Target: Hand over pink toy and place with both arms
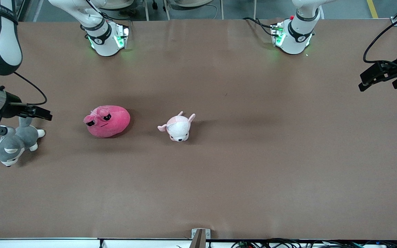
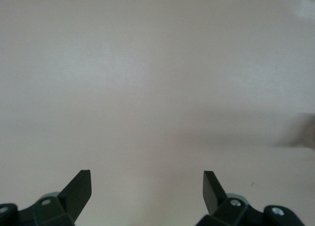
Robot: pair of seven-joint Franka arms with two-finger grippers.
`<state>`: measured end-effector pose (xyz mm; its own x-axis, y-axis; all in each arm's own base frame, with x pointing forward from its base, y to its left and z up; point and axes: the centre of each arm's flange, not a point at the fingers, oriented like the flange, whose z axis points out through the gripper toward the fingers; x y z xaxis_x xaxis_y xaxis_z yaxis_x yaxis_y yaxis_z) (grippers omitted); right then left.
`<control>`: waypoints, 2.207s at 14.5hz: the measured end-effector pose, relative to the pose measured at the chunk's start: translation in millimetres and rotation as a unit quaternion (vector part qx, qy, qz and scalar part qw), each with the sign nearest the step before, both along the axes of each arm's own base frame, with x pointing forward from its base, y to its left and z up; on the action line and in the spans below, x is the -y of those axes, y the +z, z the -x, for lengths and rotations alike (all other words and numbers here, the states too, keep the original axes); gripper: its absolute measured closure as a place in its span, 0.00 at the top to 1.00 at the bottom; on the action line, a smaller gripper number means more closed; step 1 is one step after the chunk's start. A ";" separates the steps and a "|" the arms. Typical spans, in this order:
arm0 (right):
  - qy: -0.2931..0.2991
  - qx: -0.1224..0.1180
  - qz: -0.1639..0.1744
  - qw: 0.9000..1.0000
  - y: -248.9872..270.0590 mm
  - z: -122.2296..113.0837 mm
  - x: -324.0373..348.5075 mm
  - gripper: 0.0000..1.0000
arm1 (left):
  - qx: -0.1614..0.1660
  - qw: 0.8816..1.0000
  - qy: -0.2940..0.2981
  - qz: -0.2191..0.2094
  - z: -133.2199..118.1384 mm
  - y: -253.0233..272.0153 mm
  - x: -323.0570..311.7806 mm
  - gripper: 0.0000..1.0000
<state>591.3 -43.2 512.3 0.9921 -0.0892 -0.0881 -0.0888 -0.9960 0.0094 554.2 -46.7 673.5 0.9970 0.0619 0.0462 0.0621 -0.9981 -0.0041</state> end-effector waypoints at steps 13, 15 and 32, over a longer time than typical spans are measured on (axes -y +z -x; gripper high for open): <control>0.023 -0.022 0.004 0.999 76.9 11.3 -3.8 1.00 | -0.007 1.000 0.005 -0.002 -5.0 -7.9 -4.1 1.00; 0.024 -0.023 0.004 0.999 77.7 16.5 -3.7 1.00 | -0.007 1.000 0.002 -0.004 -4.8 -8.3 1.0 1.00; 0.035 0.024 0.003 0.999 135.3 87.2 -14.0 1.00 | -0.005 1.000 0.003 -0.005 -4.3 -6.0 0.6 1.00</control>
